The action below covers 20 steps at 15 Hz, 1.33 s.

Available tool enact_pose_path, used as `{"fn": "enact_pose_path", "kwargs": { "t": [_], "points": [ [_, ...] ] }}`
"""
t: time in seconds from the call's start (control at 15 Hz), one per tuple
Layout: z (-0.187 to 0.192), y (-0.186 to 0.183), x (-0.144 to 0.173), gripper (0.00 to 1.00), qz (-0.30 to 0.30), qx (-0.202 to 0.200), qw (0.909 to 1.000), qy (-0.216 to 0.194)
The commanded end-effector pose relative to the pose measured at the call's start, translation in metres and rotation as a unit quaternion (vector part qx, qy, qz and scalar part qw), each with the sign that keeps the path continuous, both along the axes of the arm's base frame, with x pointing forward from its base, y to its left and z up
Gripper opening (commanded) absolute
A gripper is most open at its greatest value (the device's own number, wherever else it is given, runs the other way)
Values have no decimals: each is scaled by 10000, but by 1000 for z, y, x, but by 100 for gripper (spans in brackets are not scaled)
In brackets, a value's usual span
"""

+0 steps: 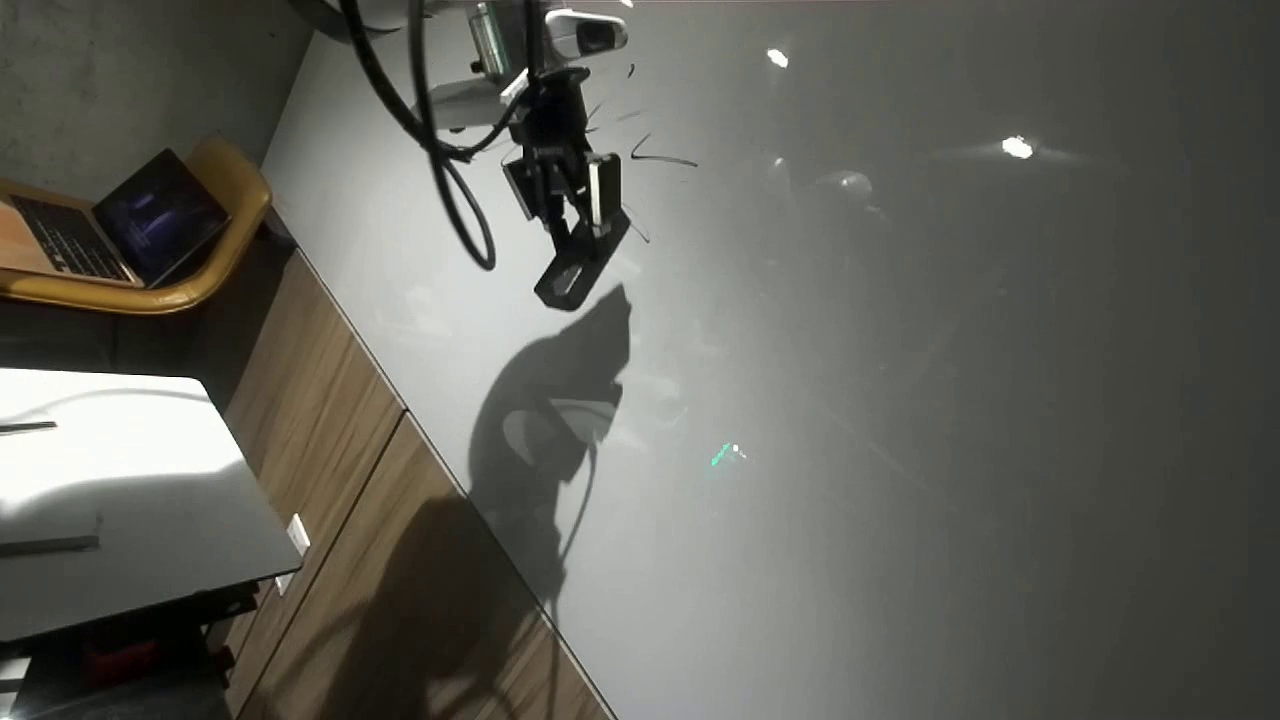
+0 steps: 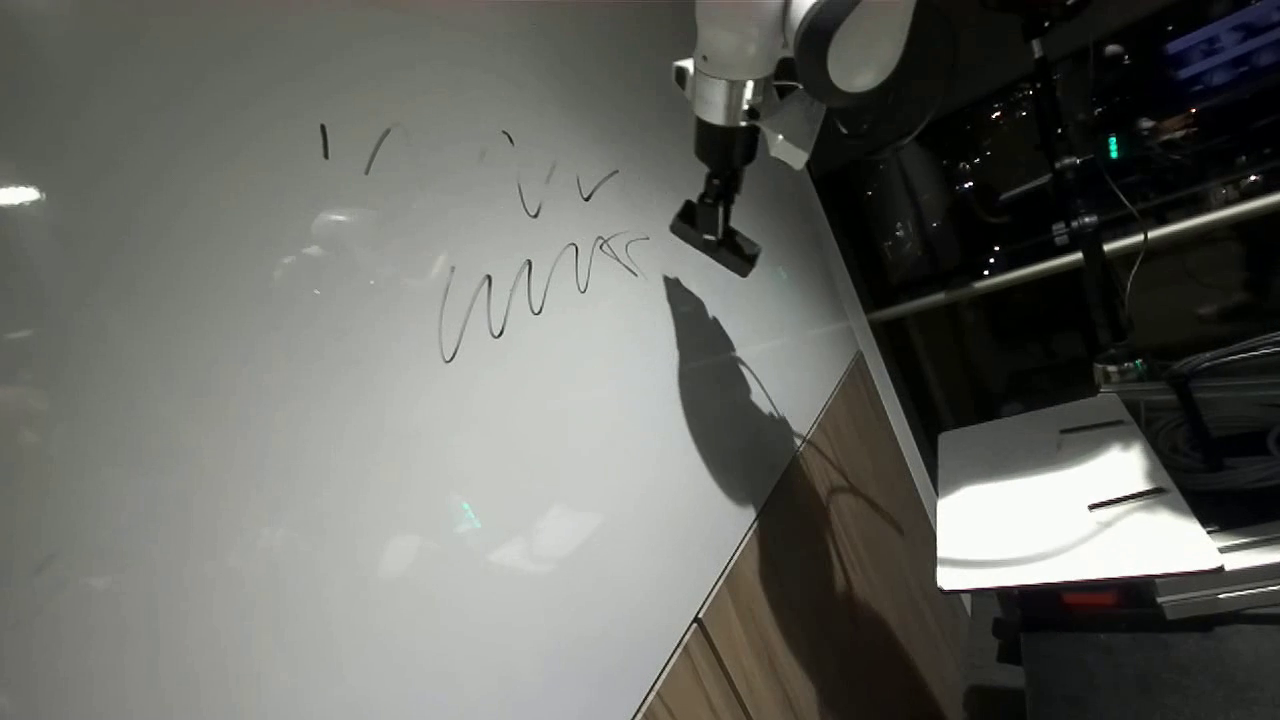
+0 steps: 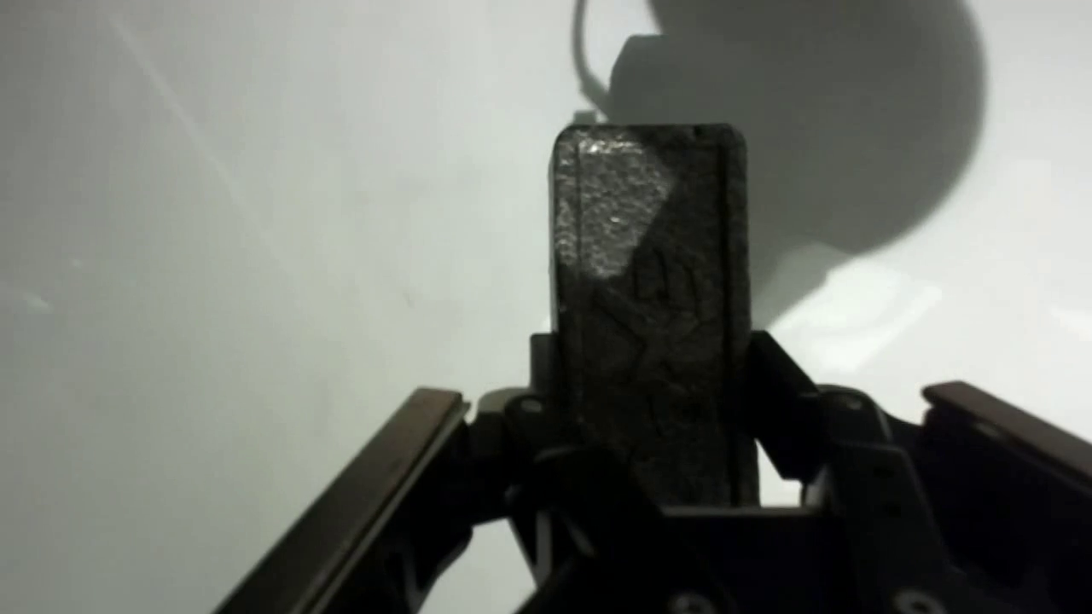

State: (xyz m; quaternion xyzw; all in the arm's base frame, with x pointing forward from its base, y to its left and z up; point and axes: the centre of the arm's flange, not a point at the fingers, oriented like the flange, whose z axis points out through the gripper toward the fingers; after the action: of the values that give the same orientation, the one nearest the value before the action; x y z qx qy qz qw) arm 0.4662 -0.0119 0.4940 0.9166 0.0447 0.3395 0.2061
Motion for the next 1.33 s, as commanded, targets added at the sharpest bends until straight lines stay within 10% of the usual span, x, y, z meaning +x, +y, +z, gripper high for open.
{"fn": "enact_pose_path", "kwargs": {
  "t": [0.0,0.4,0.87,1.27],
  "points": [
    [-43,-87,-39,29,-528,65,9979,377],
    [-62,-146,-90,29,-614,782,9945,339],
    [-27,-43,-65,29,30,1626,9867,82],
    [19,0,-5,29,329,1562,9861,-461]
  ]
}}
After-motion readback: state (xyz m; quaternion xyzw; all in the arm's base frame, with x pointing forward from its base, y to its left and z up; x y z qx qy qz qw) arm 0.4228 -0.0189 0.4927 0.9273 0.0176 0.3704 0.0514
